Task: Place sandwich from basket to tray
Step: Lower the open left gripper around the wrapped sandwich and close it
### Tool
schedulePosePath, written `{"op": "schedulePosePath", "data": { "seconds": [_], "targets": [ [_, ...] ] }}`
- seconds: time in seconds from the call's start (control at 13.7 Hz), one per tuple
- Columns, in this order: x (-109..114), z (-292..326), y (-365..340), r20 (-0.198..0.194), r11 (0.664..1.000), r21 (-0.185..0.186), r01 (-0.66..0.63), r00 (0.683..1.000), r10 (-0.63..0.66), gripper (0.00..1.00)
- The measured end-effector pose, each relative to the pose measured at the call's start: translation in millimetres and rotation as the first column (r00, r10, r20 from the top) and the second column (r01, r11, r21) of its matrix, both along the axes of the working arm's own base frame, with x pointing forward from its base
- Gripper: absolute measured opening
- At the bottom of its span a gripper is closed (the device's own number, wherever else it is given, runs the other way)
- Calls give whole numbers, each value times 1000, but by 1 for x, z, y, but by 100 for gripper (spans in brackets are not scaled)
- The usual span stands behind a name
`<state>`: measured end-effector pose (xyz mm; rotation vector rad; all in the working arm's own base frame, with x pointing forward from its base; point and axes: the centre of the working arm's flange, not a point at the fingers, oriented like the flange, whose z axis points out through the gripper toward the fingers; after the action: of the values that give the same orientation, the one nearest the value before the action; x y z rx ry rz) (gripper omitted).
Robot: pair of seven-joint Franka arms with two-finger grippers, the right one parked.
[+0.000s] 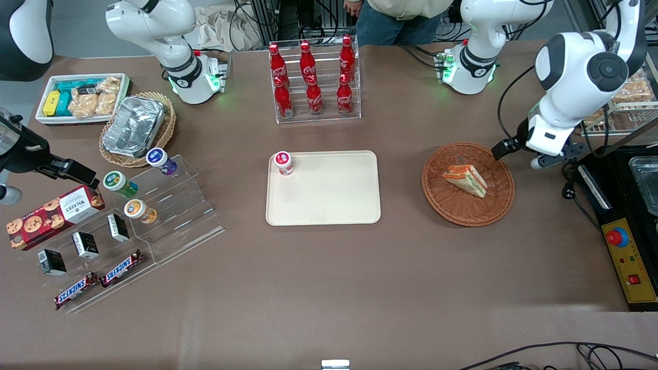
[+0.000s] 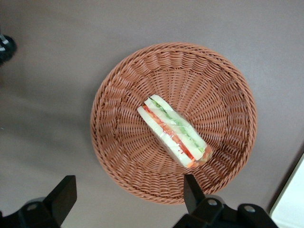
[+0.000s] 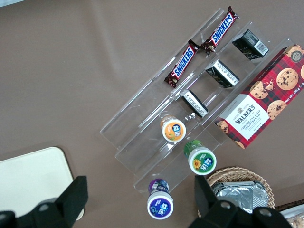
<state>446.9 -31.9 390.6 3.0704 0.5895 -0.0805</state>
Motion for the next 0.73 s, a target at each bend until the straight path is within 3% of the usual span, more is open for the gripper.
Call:
{"op": "schedulePosePath", "data": {
  "seconds": [0.29,0.73],
  "targets": [
    [6,-14,-1,3,994,-6,-108,994,108,100],
    [18,-36,-11,16,962,-51,-270,963,271,100]
  ]
}}
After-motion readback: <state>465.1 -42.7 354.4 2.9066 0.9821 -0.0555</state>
